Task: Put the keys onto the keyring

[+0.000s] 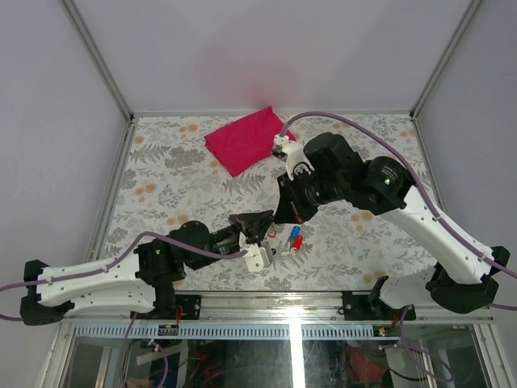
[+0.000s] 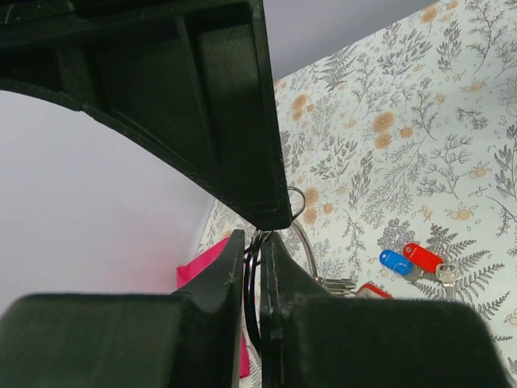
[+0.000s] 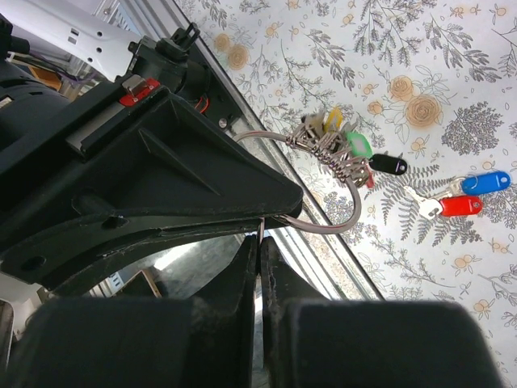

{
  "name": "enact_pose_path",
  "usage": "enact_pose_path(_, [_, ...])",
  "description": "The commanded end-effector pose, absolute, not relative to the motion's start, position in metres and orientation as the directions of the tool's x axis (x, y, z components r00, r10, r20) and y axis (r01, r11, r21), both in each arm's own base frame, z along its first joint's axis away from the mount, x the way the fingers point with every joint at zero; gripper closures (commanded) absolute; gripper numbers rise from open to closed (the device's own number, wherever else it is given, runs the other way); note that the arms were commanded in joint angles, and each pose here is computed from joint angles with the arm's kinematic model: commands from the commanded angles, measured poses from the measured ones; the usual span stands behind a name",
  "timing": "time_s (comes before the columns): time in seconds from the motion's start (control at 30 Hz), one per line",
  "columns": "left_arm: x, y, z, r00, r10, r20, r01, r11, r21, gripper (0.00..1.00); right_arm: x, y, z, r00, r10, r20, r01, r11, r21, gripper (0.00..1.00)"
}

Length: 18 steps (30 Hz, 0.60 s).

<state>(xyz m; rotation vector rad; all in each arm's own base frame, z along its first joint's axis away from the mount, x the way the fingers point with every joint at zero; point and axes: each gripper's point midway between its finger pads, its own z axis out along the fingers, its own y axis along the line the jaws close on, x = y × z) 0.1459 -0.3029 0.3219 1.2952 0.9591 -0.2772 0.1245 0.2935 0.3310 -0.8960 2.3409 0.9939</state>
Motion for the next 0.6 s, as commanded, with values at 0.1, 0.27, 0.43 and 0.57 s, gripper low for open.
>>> enact_pose_path(0.1, [0.152,-0.297,0.365,0.573,0.254,-0.779,0.661,0.418,0.623,1.00,0.125,0.298,0.362,-0.632,-0.324,-0.704,-0.752,0.474,0.458,0.83])
enact_pose_path(0.27, [0.155,-0.296,0.366,0.496,0.259,-0.829,0.697,0.450,0.558,1.00,0.138,0.289,0.383,-0.547,-0.203,-0.812,-0.774,0.491,0.400,0.52])
enact_pose_path(0.43, [0.159,-0.297,0.366,0.387,0.251,-0.887,0.732,0.502,0.461,1.00,0.150,0.277,0.390,-0.464,-0.091,-0.881,-0.774,0.525,0.354,0.41])
enact_pose_path(0.57, [0.163,-0.296,0.364,0.327,0.248,-0.912,0.738,0.535,0.410,1.00,0.153,0.270,0.403,-0.396,0.007,-0.918,-0.782,0.523,0.341,0.41])
